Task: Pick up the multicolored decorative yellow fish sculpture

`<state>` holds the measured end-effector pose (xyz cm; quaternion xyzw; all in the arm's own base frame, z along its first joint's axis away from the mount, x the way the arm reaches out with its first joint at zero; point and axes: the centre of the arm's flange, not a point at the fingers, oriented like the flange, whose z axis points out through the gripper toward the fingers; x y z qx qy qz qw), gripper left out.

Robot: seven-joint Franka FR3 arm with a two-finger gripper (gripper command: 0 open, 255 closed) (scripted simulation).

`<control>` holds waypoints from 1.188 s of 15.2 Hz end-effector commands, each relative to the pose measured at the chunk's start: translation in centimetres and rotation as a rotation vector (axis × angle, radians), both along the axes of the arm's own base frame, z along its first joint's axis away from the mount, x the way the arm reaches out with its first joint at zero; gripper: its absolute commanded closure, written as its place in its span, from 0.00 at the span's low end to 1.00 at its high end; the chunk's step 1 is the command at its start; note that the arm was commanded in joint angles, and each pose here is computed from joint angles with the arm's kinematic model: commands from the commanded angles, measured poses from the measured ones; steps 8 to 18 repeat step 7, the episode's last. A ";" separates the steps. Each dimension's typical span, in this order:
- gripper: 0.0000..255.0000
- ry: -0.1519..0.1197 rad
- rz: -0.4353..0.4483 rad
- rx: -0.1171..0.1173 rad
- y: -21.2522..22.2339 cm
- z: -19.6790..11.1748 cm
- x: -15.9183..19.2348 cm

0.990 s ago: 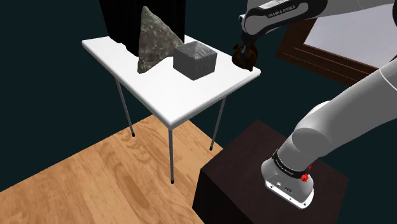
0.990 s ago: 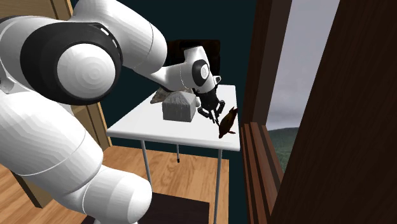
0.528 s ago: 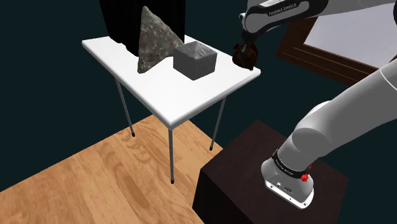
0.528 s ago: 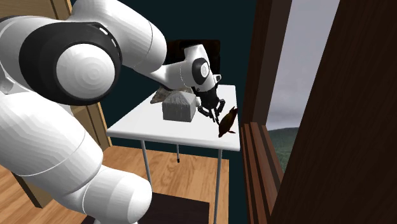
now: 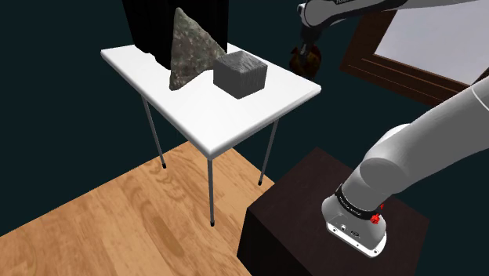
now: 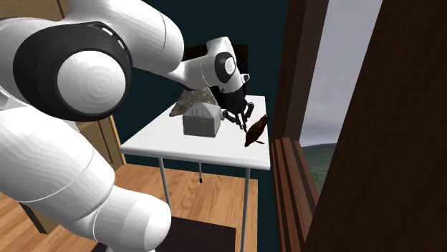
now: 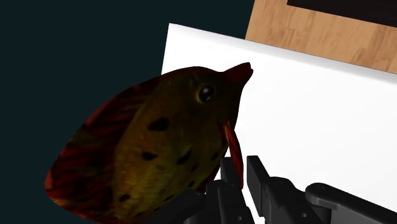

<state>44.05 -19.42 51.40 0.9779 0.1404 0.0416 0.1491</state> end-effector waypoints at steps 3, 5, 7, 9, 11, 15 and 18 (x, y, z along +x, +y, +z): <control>1.00 0.000 0.000 0.000 0.0 2.3 -0.1; 1.00 0.000 0.000 0.000 0.0 3.4 -0.1; 1.00 0.000 0.000 0.000 0.0 3.5 -0.1; 1.00 0.000 0.000 0.000 0.0 3.5 -0.1; 1.00 0.000 0.000 0.000 0.0 3.5 -0.1; 1.00 0.000 0.000 0.000 0.0 3.5 -0.1; 1.00 0.000 0.000 0.000 0.0 3.5 -0.1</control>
